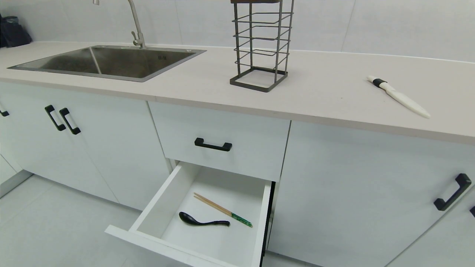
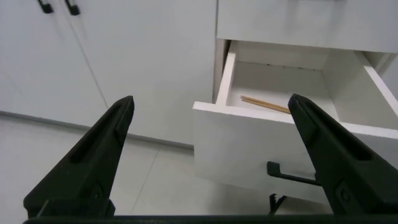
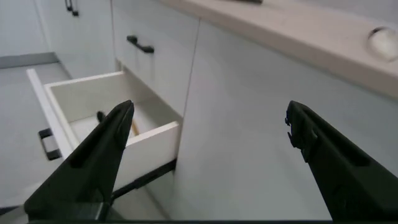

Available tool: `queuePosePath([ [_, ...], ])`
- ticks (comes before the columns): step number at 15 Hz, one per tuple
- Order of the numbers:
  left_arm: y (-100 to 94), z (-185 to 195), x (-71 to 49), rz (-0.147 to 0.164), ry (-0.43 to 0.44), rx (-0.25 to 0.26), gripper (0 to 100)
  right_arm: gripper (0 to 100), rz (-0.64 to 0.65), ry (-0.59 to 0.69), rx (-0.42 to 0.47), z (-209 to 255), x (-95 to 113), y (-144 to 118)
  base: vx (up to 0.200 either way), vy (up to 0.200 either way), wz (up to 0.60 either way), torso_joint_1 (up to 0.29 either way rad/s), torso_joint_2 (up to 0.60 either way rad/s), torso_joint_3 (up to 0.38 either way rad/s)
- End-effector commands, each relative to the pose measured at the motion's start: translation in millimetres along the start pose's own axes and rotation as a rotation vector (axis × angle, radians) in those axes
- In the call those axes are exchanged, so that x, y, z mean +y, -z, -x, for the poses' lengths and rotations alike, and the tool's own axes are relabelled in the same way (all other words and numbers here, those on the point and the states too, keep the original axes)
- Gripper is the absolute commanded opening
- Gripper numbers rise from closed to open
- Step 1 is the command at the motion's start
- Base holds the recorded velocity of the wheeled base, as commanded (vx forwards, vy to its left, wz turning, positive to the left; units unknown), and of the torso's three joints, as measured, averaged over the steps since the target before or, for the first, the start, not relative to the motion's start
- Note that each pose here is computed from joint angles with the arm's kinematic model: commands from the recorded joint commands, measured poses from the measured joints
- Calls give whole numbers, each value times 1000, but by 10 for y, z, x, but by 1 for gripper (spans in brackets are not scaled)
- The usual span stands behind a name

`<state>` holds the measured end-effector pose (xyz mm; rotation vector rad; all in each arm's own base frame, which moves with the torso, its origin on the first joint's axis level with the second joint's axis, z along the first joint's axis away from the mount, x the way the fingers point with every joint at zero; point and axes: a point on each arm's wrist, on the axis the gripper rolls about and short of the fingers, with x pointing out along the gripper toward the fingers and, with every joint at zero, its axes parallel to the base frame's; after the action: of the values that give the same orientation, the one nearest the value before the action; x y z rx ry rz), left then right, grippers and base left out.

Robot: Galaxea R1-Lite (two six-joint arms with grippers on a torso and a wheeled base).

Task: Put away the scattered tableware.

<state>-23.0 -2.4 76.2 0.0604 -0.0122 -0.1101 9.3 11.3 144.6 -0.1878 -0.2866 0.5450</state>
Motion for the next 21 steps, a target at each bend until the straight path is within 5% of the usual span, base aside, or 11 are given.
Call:
queuePosePath([
  [1,-454,102,0,-96,45,-265,100,100,85,64,-211,436,280,40,0,0,0,0,0,0],
  [3,-1025,120,9,-119,97,-328,100,100,22,64,-152,423,279,108,0,0,0,0,0,0],
  [5,-1109,-54,33,-96,136,-240,100,100,-53,115,-21,411,274,255,0,0,0,0,0,0],
  [7,-886,-278,30,-55,283,-22,100,100,-73,197,36,413,262,314,0,0,0,0,0,0],
  [8,-828,-328,24,-41,322,42,100,100,-80,223,50,415,258,327,0,0,0,0,0,0],
  [9,-687,-444,9,-8,393,198,100,100,-97,297,96,421,247,372,0,0,0,0,0,0],
  [10,-625,-477,3,4,407,255,100,100,-101,335,116,426,242,391,0,0,0,0,0,0],
  [11,-494,-531,-10,23,435,365,100,100,-114,391,164,435,237,437,0,0,0,0,0,0],
  [15,-225,-632,-46,56,490,585,100,100,-151,437,280,460,252,553,0,0,0,0,0,0],
  [21,-126,-861,-83,71,514,803,100,100,-172,489,283,465,244,557,0,0,0,0,0,0],
])
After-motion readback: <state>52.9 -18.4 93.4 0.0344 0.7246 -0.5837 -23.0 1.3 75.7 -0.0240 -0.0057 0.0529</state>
